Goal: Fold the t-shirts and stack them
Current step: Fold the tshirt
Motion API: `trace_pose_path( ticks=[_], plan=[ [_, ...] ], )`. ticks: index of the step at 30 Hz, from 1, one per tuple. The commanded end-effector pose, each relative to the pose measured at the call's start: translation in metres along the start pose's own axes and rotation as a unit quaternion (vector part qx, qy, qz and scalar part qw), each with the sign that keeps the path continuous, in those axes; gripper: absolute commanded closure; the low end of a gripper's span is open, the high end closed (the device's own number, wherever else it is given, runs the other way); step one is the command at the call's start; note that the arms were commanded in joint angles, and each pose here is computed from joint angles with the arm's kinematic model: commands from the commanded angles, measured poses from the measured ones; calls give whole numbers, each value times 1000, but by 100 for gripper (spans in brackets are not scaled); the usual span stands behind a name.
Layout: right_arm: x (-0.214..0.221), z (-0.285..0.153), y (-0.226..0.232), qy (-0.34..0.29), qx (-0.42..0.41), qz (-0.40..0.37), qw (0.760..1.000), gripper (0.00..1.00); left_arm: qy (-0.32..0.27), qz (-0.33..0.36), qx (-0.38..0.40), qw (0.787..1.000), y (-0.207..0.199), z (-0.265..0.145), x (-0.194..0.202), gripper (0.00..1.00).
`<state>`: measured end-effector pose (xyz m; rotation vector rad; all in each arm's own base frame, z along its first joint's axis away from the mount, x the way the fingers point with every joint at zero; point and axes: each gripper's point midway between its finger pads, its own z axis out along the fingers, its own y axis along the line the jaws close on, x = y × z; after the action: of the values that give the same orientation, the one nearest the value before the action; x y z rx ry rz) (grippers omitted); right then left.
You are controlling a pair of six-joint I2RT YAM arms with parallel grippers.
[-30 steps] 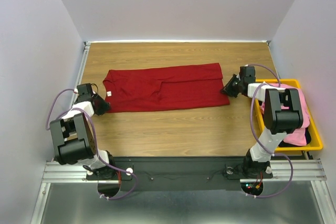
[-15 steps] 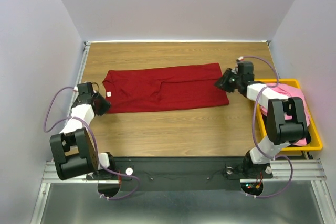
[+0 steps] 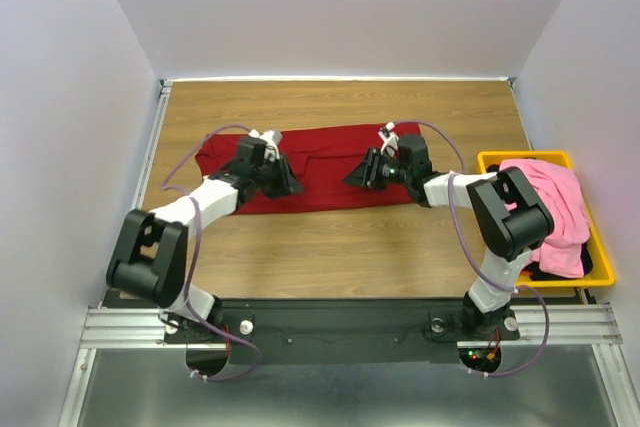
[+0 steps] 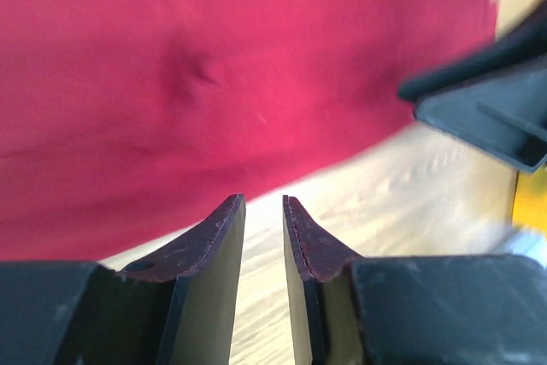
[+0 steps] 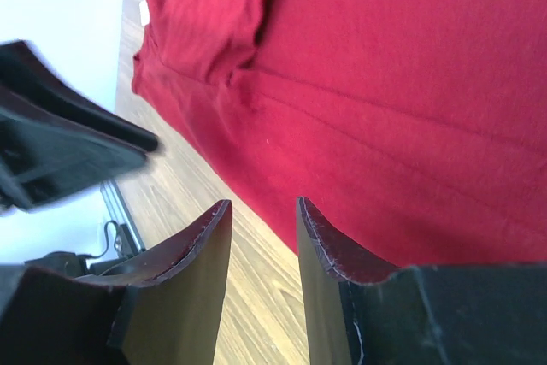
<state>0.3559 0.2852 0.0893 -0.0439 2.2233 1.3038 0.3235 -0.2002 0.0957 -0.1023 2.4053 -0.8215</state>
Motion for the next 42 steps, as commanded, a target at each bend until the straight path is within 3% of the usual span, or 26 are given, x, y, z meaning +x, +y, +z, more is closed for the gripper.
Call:
trace_pose_path(
  ticks=[1, 7, 14, 19, 31, 37, 42],
  plan=[
    [0, 3, 19, -15, -48, -19, 999, 58, 22, 27, 59, 998, -28, 19, 4, 65],
    [21, 0, -9, -9, -11, -18, 1000, 58, 61, 7, 34, 997, -8, 42, 28, 67],
    [37, -14, -58, -13, 49, 4, 999, 58, 93, -50, -34, 994, 46, 52, 54, 71],
    [20, -44, -90, -52, 70, 33, 996, 58, 96, -74, -56, 991, 70, 43, 64, 71],
    [-15, -134, -137, -167, 131, 86, 974, 58, 96, -79, -70, 990, 80, 28, 66, 71],
    [-27, -157, -131, -183, 173, 62, 966, 58, 63, -57, -83, 993, 65, 6, 36, 70],
    [-58, -173, -121, -166, 229, 3, 959, 58, -31, -46, -146, 988, 64, -31, -15, 67]
  ],
)
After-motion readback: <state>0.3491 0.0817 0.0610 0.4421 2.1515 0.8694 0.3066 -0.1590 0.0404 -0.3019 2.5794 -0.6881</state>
